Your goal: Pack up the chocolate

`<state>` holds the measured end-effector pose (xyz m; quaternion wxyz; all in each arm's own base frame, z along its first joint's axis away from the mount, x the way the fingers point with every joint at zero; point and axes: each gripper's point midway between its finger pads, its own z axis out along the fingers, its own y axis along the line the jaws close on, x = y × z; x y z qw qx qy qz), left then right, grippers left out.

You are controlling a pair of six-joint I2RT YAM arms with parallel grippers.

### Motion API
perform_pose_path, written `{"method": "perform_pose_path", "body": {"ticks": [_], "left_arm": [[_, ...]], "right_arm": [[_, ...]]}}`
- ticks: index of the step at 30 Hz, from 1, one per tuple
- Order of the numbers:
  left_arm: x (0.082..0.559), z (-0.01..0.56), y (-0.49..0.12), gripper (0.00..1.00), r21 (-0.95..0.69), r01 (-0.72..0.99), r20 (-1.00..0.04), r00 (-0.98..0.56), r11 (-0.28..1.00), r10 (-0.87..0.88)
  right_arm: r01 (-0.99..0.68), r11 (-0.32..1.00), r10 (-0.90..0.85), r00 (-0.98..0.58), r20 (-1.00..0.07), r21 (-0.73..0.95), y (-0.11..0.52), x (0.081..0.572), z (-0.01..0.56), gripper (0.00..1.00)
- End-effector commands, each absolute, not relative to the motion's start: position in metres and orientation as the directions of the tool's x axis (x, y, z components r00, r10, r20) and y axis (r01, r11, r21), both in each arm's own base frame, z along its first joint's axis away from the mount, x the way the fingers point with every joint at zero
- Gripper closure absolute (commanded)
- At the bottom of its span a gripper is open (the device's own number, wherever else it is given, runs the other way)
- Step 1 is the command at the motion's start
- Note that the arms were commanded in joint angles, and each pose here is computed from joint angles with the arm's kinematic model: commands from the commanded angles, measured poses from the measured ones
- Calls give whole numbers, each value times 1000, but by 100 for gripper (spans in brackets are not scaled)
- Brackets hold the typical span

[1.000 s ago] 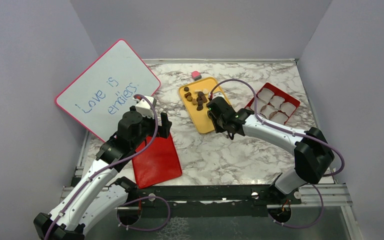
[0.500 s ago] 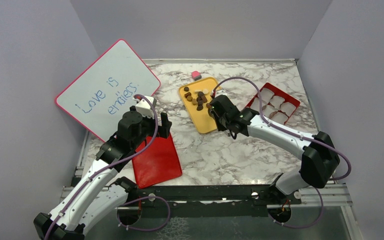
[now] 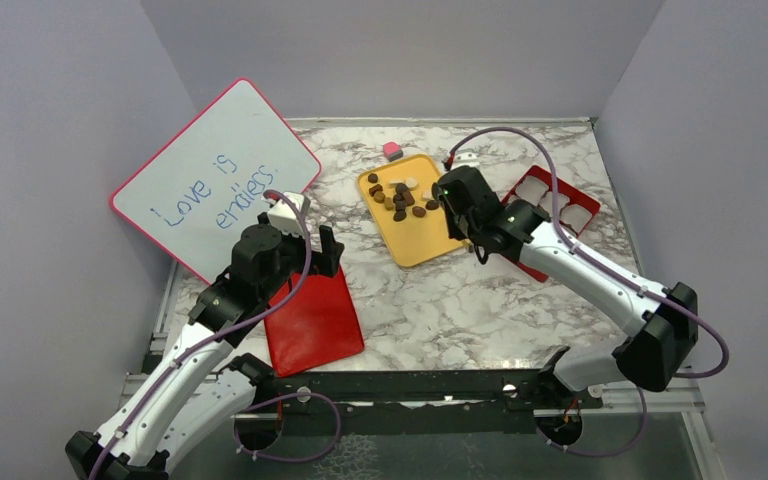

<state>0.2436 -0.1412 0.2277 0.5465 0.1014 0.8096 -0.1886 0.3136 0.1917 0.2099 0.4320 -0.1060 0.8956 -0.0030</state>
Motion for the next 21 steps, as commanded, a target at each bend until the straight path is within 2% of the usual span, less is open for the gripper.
{"method": "perform_pose_path", "body": {"ticks": [1, 6, 13, 21], "left_arm": [[235, 220, -142, 1, -200, 394, -922, -387, 897, -36], [232, 221, -142, 1, -201, 407, -926, -377, 891, -37], [229, 220, -143, 1, -207, 418, -927, -372, 885, -41], [227, 220, -145, 1, -206, 427, -929, -369, 880, -39]], "right_arm": [[-52, 993, -116, -577, -809, -105, 149, 320, 242, 77], [87, 988, -57, -573, -818, -130, 102, 328, 250, 76], [262, 953, 43, -618, -785, -153, 32, 335, 234, 76], [403, 884, 140, -712, -688, -237, -30, 336, 191, 76]]}}
